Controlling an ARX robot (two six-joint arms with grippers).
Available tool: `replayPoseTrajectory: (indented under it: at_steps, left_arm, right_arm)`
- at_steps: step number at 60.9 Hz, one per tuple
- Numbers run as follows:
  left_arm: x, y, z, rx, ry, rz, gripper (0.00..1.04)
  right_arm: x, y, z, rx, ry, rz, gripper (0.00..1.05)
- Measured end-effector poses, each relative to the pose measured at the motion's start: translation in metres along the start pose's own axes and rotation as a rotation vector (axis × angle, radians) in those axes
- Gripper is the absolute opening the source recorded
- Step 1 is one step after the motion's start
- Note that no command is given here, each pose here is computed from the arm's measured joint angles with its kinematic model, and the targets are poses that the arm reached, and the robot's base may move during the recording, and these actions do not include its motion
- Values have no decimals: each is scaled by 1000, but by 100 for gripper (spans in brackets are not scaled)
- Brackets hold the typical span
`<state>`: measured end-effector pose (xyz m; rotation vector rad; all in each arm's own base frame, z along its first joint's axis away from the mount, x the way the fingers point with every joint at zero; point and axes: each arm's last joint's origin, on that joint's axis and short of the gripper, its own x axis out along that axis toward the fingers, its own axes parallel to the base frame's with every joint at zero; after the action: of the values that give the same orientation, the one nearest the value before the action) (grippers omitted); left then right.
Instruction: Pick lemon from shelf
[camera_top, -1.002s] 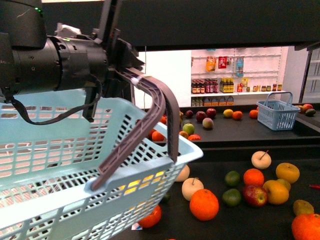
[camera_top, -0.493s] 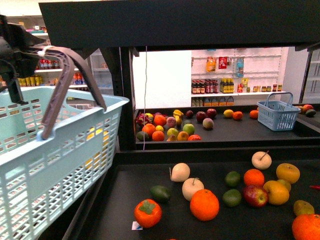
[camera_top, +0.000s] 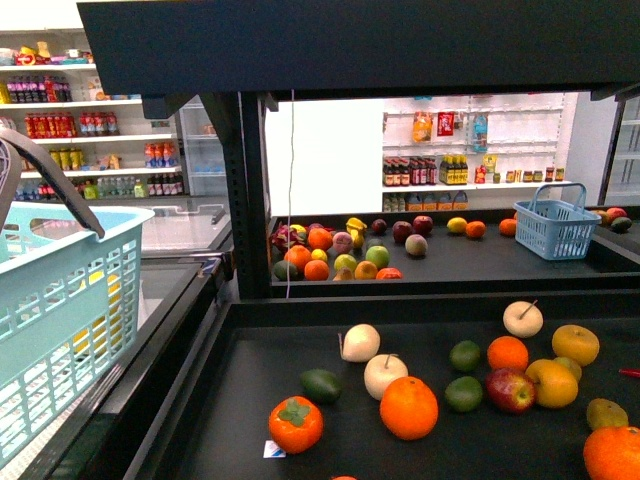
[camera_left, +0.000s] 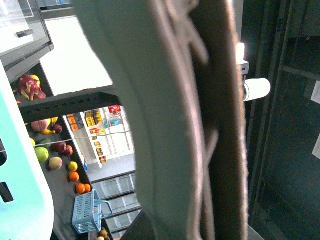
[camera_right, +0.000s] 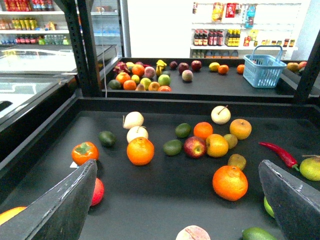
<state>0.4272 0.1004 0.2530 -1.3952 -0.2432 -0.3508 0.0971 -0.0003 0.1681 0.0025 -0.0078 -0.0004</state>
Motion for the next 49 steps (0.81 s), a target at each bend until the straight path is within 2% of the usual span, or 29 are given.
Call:
replayPoseTrajectory:
  at_steps: [20,49]
  left_arm:
    - [-10,20,10,-15,-30,-19,6]
    - [-27,49,3,-25,-78,25,6]
  right_arm:
    - [0,0,0,0,0,0,97]
    - [0,0,0,0,0,0,97]
